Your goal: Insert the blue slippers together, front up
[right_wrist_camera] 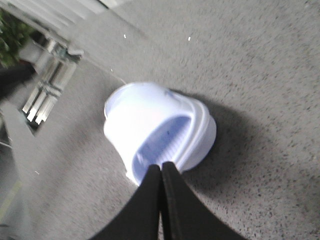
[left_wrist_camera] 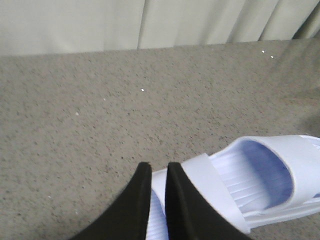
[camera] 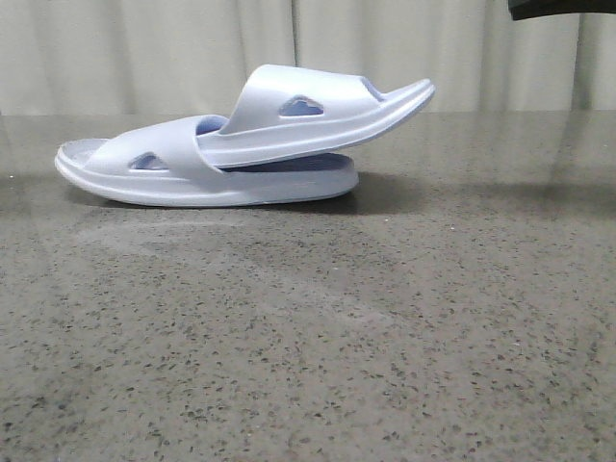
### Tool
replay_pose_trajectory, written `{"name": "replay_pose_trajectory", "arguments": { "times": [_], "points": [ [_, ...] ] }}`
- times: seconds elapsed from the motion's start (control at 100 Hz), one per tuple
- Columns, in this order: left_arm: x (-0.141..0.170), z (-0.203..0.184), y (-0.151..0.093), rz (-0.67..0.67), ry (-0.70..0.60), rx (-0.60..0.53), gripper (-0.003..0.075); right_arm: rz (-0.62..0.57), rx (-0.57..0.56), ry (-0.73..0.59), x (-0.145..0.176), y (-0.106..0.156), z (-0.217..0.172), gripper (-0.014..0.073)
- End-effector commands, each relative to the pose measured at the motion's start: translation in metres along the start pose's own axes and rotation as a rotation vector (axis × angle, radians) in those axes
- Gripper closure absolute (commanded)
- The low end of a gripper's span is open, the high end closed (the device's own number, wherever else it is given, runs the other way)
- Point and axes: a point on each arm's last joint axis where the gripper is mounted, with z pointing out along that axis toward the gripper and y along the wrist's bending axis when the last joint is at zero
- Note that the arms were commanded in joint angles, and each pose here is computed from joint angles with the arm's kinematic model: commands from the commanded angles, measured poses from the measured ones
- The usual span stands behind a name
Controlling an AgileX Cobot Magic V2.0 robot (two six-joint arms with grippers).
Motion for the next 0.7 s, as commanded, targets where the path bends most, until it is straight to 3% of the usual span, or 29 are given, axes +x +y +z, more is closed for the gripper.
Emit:
{"name": "replay_pose_trajectory", "arguments": {
  "times": [0.0, 0.11, 0.33, 0.48, 0.69],
  "points": [
    [-0.023, -0.015, -0.021, 0.088, -0.116, -0.053, 0.0705, -0.149, 0.007, -0.038, 0.0, 0.035, 0.001, 0.0682],
    [-0.023, -0.02, -0.044, 0.238, -0.124, -0.107, 0.0705, -0.283, 0.101, -0.068, 0.013, 0.062, 0.011, 0.0682],
    [-0.004, -0.039, -0.077, 0.271, -0.252, -0.17, 0.0705, -0.415, 0.3, -0.232, 0.044, 0.097, 0.001, 0.0682],
    [0.018, -0.058, -0.089, 0.266, -0.311, -0.191, 0.0705, -0.427, 0.383, -0.276, 0.077, 0.096, -0.011, 0.0682],
    [0.067, -0.08, -0.093, 0.218, -0.346, -0.209, 0.0705, -0.382, 0.413, -0.275, 0.132, 0.083, -0.029, 0.0682]
  ]
}}
